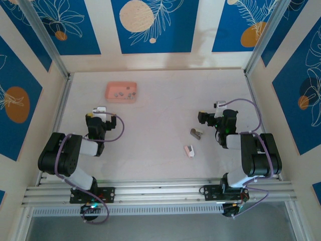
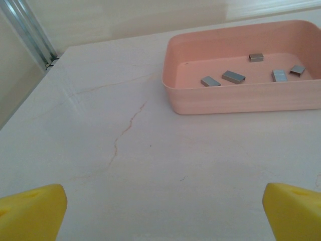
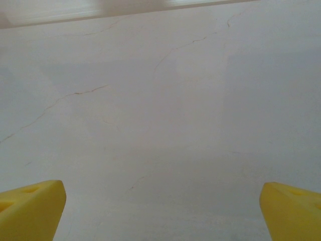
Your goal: Load the staples into the stapler
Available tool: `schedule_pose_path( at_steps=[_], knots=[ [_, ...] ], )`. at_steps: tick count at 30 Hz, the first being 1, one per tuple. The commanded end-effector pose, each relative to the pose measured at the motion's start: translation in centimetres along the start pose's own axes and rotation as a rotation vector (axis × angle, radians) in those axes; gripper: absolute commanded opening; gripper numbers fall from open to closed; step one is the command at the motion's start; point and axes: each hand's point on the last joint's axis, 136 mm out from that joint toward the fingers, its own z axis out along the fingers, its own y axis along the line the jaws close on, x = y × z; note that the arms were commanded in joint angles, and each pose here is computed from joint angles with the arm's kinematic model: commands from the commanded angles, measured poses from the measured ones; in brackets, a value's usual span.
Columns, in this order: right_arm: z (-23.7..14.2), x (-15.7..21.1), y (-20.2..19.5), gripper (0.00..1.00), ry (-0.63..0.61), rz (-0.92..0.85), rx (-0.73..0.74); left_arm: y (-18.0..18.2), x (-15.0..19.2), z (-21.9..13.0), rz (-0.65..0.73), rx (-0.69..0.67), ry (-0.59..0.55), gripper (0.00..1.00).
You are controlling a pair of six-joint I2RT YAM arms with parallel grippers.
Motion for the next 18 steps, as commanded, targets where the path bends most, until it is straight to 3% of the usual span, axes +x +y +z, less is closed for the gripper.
schedule_pose_path(
  at_steps=[1, 7, 12, 18],
  knots=[
    [0.0, -0.6, 0.1, 0.99, -0.028, -0.015, -0.007, -0.8, -1.3, -0.7, 0.017, 0.061, -0.037, 1.0],
    [-0.5, -1.6, 0.6, 0.99, -0.018, -0.03, -0.009, -1.5, -4.5, -2.2, 0.069, 0.091, -0.02, 0.99],
    [-2.1, -3.9, 1.5, 0.99, 0.167, 0.1, -0.004, -3.5, -9.2, -4.0, -0.025, 0.224, -0.044, 0.92],
    [-5.9, -4.5, 5.4, 0.99, 0.396, 0.247, -0.107, -7.9, -11.8, -6.4, 0.013, 0.394, 0.022, 0.86]
  ],
)
